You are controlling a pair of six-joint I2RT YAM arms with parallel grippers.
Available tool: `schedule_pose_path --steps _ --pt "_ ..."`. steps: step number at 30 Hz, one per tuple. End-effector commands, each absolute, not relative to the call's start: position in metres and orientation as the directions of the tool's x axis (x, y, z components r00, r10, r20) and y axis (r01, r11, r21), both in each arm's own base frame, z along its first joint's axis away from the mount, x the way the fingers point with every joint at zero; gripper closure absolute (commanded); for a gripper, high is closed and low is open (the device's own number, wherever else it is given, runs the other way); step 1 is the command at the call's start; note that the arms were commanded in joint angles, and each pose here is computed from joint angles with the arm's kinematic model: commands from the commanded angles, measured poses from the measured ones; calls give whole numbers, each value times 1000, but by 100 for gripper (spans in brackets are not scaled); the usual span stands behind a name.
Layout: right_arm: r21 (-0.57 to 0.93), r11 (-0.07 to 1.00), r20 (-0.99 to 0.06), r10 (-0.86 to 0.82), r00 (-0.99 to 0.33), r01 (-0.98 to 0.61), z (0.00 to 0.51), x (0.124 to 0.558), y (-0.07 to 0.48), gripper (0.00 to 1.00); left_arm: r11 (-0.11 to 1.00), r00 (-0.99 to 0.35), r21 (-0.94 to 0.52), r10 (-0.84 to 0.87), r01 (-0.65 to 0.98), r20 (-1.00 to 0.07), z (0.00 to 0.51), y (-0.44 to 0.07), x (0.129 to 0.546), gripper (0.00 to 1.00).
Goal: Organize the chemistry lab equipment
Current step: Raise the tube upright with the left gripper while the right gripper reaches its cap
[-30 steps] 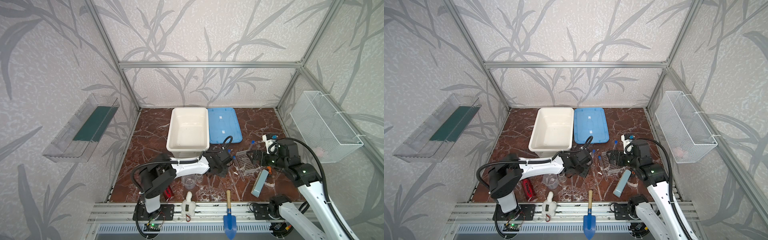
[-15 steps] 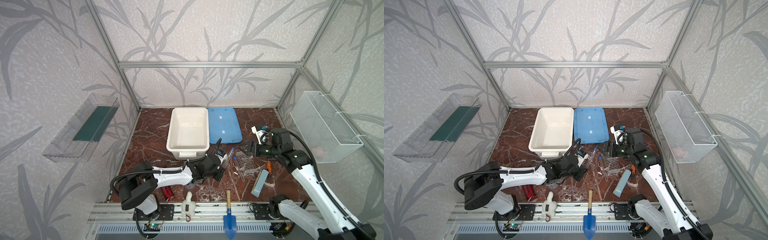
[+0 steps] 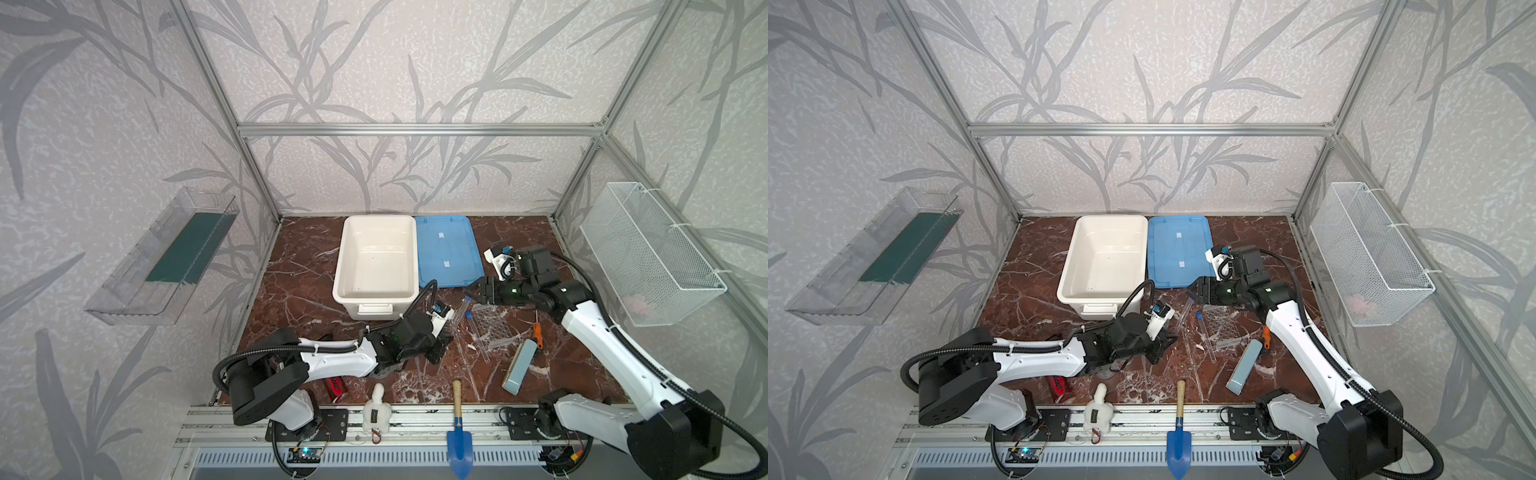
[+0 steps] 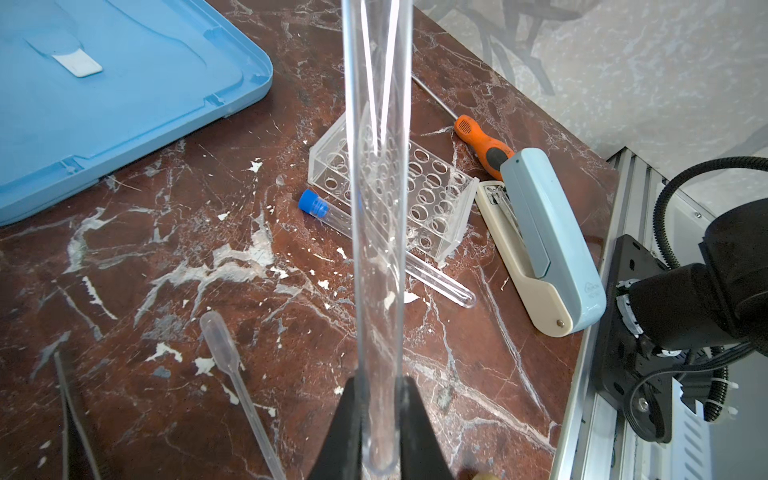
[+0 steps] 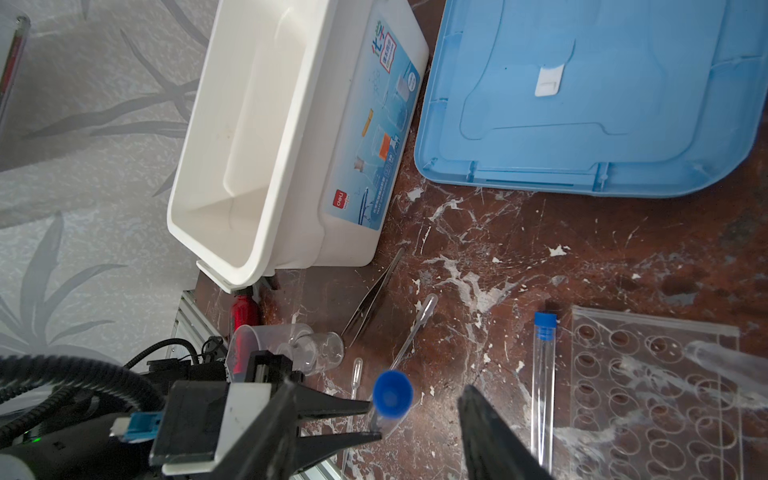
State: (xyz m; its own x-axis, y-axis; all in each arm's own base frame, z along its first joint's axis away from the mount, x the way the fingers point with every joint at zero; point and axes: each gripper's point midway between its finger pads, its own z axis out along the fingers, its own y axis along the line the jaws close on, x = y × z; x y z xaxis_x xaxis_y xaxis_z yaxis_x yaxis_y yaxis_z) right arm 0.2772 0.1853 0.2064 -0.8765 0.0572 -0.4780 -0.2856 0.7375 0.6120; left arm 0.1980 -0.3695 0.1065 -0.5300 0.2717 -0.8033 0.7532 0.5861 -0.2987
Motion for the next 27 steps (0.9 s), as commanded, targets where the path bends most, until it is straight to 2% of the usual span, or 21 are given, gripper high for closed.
schedule_pose_path --steps 1,12,22,25,27 --pt "633 707 -497 56 -866 -317 215 284 195 43 555 -481 -290 236 780 -844 126 -373 197 87" --pt "647 701 -442 25 -897 -299 199 280 200 64 560 -487 -289 242 776 -839 125 -376 199 87" --pt "658 696 -412 12 -911 -288 192 274 201 67 561 -490 -295 233 773 -840 126 -379 201 87" --pt "650 706 -413 16 -910 -283 190 274 199 73 563 -489 -293 232 773 -841 129 -380 201 87" --pt "652 706 -412 24 -911 -277 190 273 198 73 566 -487 -289 234 772 -842 130 -380 202 87"
